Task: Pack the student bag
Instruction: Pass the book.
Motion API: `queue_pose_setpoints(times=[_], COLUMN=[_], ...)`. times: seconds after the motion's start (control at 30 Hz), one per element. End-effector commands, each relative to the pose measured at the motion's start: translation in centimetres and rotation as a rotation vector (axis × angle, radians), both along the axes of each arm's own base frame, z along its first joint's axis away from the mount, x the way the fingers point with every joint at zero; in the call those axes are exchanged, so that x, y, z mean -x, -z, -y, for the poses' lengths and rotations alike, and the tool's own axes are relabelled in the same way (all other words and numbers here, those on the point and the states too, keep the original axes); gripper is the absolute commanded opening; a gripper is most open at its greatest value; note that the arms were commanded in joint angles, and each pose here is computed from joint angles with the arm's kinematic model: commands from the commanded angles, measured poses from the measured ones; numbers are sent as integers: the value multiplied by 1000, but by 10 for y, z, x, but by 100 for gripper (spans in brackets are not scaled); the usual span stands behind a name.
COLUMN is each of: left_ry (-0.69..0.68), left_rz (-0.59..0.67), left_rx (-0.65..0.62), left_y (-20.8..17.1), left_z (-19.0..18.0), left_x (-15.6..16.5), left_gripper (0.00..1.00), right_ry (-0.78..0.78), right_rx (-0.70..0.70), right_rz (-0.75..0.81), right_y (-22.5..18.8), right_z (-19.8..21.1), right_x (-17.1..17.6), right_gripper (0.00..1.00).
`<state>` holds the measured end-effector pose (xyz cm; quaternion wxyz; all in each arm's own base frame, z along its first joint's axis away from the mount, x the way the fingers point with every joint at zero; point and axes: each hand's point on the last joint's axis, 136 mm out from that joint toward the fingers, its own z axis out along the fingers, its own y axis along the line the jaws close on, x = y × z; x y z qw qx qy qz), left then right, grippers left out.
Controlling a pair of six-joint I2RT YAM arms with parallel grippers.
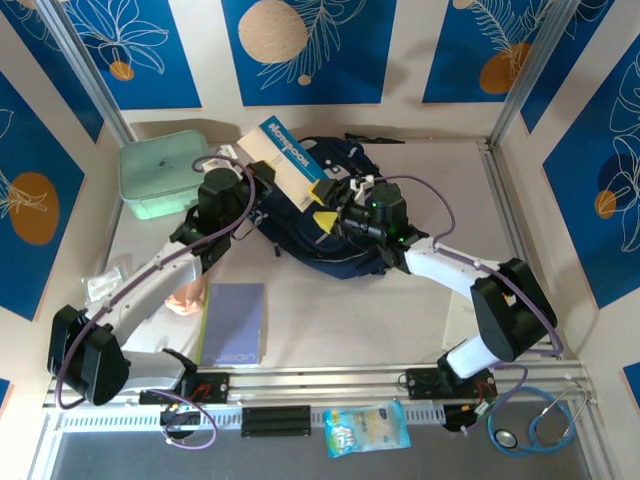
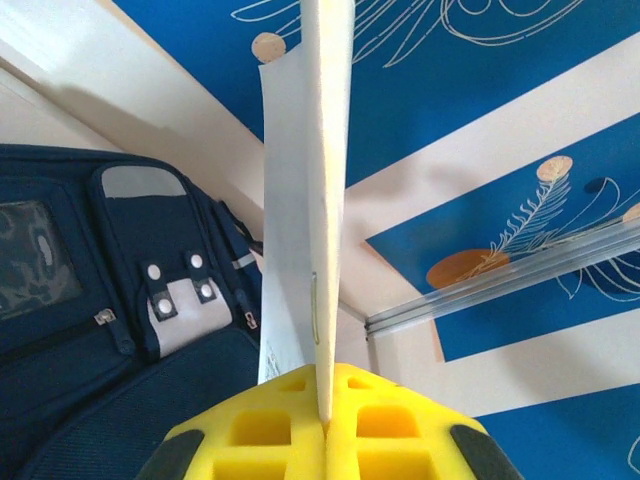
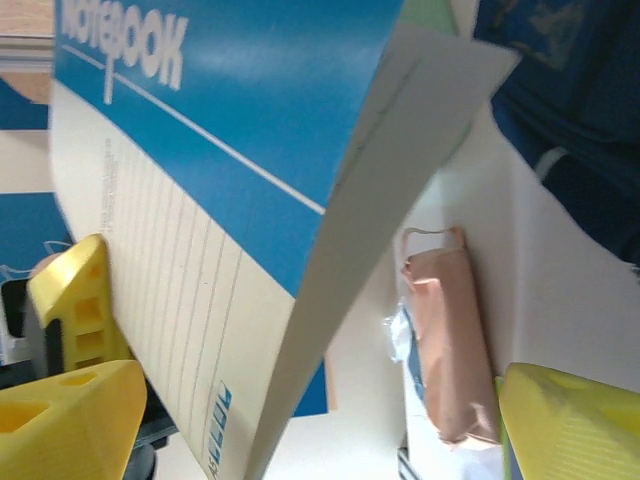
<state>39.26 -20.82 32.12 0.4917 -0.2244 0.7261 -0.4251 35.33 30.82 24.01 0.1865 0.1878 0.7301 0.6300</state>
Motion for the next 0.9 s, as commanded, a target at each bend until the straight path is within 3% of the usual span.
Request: queue_pose_setpoints(times=[0.0,0.27,0.5,0.87], left_ry=[0,-26,-33,-24], left_rz=[47,-58,-128,-167], left_rx=[100,129,127,144], left_y=[-26,14,46,59], left_z=[5,-6,-18,-21], left_x=[-5,-6,7,17], left_gripper=[0,0,0,0], right_ry=[-57,-50,-37,15], right_rx=[-111,-165,-157,-6], right_rz=[47,60,129,107], right_y=[-27,-26,-39,-17], right_z=[-16,-24,-7,-1], right_x=[-4,-13,-15,-11], right_gripper=[90,82,67,33])
